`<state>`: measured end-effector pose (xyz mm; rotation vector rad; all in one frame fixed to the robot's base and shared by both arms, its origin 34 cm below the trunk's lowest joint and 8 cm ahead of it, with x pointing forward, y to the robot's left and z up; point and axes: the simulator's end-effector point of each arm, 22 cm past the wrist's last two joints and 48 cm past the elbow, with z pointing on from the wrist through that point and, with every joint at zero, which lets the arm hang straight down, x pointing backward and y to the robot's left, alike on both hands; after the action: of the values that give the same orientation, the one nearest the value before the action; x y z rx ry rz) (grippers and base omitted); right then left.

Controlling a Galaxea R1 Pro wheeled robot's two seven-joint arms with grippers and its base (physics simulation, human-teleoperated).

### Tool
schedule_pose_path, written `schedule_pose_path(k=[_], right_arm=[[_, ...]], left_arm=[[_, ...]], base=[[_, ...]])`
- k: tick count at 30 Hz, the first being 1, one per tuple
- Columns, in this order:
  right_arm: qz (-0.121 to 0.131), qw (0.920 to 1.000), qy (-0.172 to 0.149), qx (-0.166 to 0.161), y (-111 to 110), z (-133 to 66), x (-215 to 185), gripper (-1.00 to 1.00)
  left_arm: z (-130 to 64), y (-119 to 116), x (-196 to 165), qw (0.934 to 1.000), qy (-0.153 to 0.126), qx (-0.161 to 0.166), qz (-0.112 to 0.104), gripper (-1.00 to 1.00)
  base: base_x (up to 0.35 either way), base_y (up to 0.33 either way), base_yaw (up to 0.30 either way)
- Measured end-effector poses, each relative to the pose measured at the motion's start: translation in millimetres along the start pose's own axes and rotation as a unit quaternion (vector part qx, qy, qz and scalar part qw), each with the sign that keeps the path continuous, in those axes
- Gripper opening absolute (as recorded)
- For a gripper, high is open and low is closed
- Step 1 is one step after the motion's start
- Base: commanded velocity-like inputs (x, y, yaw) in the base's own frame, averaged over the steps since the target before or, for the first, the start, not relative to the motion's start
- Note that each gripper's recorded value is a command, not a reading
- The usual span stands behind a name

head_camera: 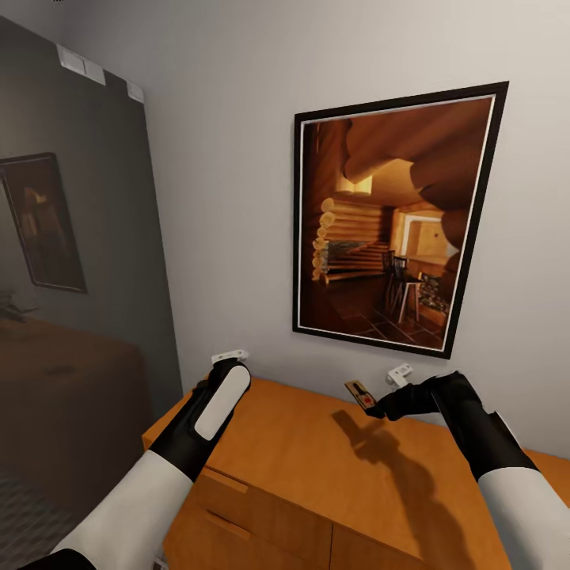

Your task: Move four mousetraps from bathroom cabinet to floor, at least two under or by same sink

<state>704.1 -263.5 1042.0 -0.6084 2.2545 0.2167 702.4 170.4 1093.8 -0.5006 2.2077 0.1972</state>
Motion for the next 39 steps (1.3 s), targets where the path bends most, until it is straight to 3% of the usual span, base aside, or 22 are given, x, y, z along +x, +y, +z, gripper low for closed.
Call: schedule_pose_path(k=[14, 32, 39], right_arm=[[0.006, 1.0000, 0.003, 0.006, 0.6, 2.0, 0.1, -1.00], [0.007, 1.0000, 0.003, 0.005, 1.5, 2.3, 0.0, -1.00], [0.005, 1.0000, 0.004, 0.006, 1.6, 2.1, 0.5, -1.00]], left_arm=[[0.2, -0.5, 0.1, 1.0000, 0.000, 0.001, -0.001, 1.00], [0.4, -1.5, 0.6, 1.0000, 0.001, 0.003, 0.000, 1.00], [0.8, -2.1, 2.3, 1.0000, 0.004, 0.005, 0.003, 1.00]], base=[[0.000, 0.000, 0.223], [0.003, 0.000, 0.017], [0.212, 0.000, 0.000]])
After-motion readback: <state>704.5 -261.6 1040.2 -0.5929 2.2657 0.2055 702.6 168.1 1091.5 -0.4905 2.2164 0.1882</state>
